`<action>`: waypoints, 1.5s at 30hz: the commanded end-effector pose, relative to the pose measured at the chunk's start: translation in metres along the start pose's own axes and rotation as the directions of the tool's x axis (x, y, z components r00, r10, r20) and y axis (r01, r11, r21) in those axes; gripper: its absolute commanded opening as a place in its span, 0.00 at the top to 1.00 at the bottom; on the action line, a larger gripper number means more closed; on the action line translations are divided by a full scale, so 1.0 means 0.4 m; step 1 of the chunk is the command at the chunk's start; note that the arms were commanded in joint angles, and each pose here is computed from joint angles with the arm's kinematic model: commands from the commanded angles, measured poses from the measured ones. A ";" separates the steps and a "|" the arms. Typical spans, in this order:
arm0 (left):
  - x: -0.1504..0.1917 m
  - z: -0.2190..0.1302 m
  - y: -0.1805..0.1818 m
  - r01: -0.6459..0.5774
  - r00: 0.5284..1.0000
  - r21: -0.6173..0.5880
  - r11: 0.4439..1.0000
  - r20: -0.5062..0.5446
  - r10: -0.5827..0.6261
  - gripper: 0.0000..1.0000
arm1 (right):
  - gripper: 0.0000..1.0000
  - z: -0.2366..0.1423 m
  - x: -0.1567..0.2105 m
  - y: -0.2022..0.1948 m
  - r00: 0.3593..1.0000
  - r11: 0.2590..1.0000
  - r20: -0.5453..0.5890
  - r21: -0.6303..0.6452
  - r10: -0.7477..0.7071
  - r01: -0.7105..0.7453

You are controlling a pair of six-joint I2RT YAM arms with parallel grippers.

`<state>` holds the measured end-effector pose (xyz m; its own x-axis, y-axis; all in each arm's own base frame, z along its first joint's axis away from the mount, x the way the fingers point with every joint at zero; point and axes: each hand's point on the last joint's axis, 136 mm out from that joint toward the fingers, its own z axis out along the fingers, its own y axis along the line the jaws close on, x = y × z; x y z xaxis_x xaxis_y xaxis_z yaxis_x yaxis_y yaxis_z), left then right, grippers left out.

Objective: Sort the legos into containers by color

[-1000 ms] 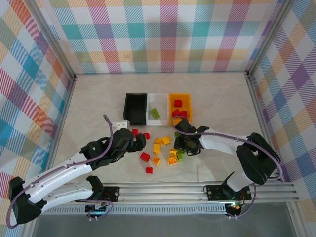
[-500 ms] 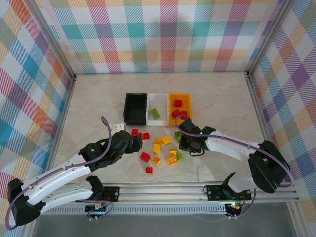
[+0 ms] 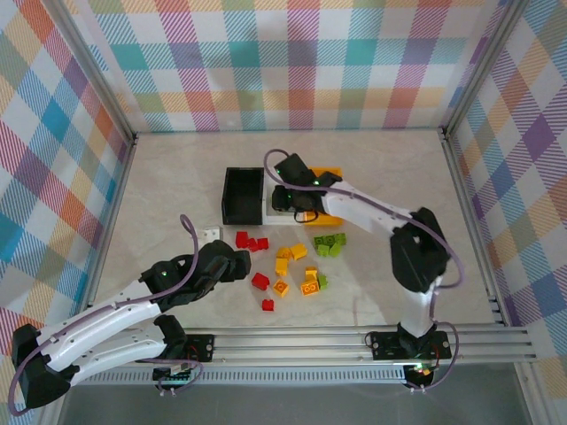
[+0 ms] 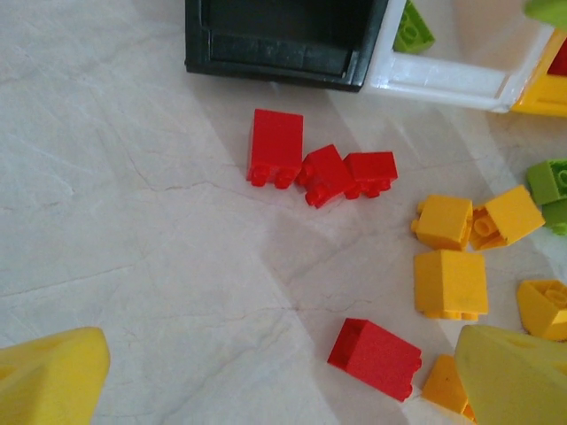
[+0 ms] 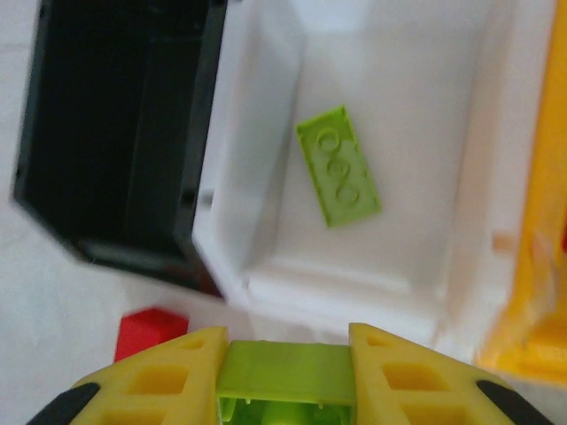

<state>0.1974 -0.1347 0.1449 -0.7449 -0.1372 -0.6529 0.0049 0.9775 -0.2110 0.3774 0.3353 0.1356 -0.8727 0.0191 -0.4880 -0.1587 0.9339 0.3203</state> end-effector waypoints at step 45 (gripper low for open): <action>0.276 0.163 -0.310 -0.543 0.735 0.178 0.821 -0.373 0.567 0.30 | 0.22 -0.271 0.199 -0.253 0.983 0.988 0.104 0.026 0.151 -0.154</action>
<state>0.1579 -0.2708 0.0480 -0.8197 0.4786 -0.3146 0.4924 0.8694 0.0395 0.2752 0.2087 0.1502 -0.8461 0.1685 -0.5057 -0.0321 0.9309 0.3640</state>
